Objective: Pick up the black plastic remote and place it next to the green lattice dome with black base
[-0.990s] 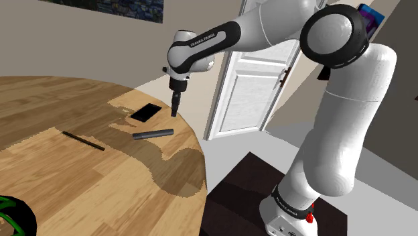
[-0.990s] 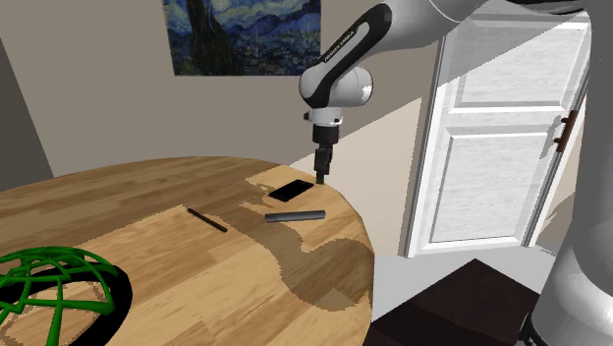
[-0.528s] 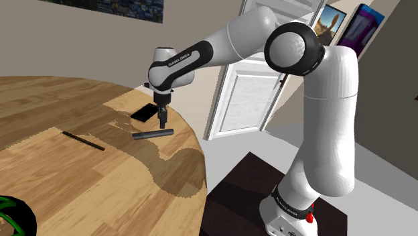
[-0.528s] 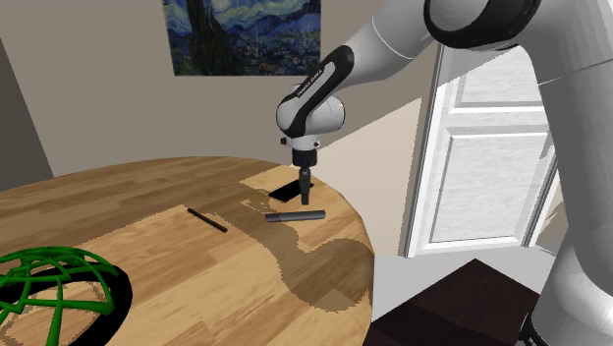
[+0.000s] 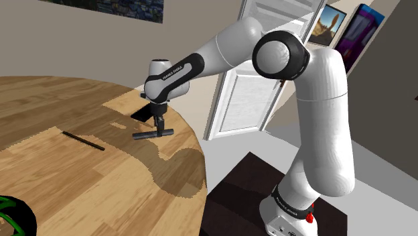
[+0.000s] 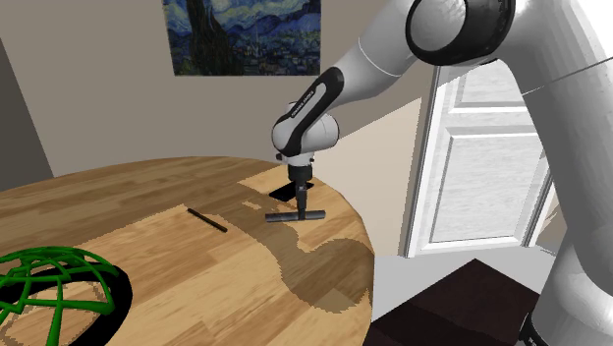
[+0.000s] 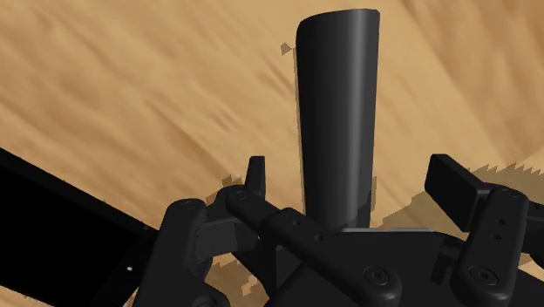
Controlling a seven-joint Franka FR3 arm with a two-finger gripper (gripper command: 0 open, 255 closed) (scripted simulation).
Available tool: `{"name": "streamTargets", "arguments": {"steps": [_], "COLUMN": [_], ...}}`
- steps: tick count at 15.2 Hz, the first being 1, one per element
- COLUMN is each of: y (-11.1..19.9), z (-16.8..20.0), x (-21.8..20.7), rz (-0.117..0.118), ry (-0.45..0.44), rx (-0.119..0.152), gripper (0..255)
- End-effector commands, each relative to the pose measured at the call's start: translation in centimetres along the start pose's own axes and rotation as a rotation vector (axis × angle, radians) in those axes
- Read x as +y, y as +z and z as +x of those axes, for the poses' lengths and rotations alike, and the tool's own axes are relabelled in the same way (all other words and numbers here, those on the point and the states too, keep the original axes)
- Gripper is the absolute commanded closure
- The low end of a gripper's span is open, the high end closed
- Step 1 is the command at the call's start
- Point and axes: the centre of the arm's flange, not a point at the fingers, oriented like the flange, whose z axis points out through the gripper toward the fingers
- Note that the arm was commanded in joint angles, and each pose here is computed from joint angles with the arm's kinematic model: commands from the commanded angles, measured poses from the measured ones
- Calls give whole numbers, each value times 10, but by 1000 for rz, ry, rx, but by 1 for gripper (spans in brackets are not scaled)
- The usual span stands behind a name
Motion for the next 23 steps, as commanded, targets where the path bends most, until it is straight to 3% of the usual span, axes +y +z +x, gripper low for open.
{"name": "streamTargets", "arguments": {"steps": [1, 8, 9, 18, 23], "y": [6, 6, 6, 6, -20], "z": [-1, -1, -1, -1, -1], "x": [1, 1, 1, 1, -1], "rz": [0, 0, 0, 0, 0], "ry": [0, 0, 0, 0, 0], "rx": [0, 0, 0, 0, 0], "gripper": [0, 0, 255, 255, 255]}}
